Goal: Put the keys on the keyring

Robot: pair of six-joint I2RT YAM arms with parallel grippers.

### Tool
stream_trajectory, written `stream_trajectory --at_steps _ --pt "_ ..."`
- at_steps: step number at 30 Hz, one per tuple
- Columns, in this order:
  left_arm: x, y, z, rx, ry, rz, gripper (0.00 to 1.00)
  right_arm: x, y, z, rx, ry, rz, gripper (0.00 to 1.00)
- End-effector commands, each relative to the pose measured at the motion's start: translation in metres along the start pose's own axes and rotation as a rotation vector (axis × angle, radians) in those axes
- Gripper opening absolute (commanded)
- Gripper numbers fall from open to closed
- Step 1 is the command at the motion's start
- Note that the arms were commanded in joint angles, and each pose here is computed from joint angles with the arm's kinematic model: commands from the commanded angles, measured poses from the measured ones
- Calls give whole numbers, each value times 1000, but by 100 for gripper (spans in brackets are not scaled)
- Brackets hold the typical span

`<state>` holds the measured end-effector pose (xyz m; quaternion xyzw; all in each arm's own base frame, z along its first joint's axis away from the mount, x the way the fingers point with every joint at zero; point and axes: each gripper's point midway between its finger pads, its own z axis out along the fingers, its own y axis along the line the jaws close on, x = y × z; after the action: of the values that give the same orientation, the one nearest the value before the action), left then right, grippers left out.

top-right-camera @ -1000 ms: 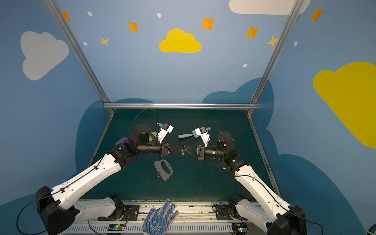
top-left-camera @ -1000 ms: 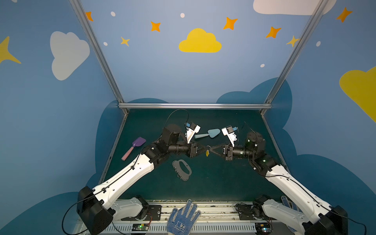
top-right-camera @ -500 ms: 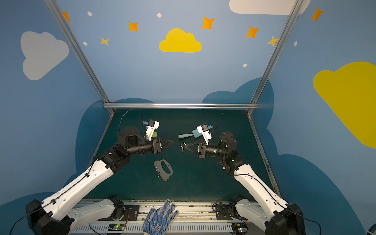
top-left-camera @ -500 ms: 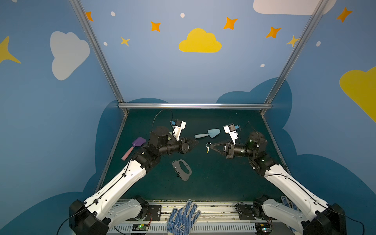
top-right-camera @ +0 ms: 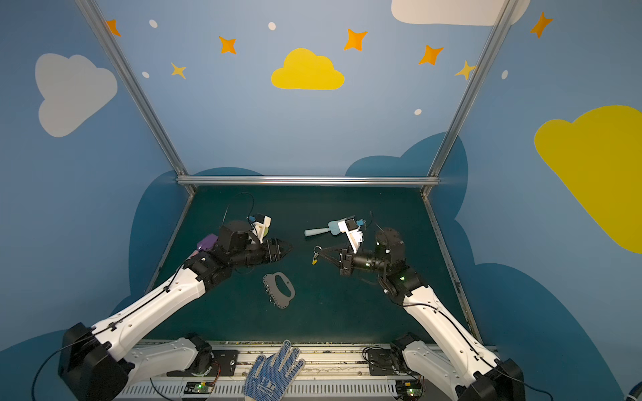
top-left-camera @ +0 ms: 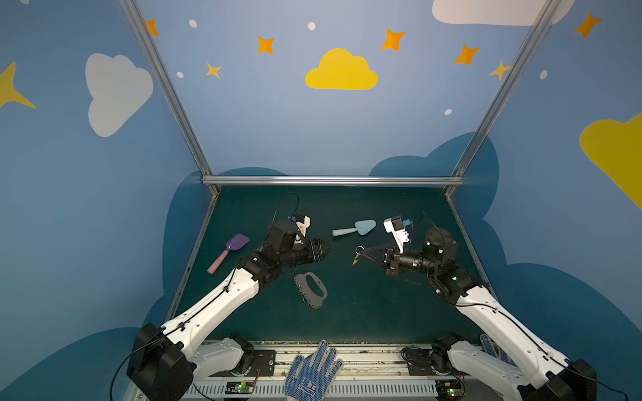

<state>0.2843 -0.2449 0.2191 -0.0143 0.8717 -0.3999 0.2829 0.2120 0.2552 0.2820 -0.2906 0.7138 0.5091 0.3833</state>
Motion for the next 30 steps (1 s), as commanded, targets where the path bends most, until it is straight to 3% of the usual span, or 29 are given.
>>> stream_trajectory --at_steps 1,8,19,24,30 --pt "15 30 6 -116 50 -58 55 24 -26 -1 142 70 -63 0" --pt "45 58 23 -186 182 -80 52 29 -24 2 143 61 -98 0" --pt "86 94 37 -320 314 -157 49 37 -23 2 107 13 -7 0" --pt "105 110 35 -427 363 -151 49 46 -32 3 149 79 3 0" --pt "118 133 10 -575 386 -107 49 50 -36 5 153 72 10 0"
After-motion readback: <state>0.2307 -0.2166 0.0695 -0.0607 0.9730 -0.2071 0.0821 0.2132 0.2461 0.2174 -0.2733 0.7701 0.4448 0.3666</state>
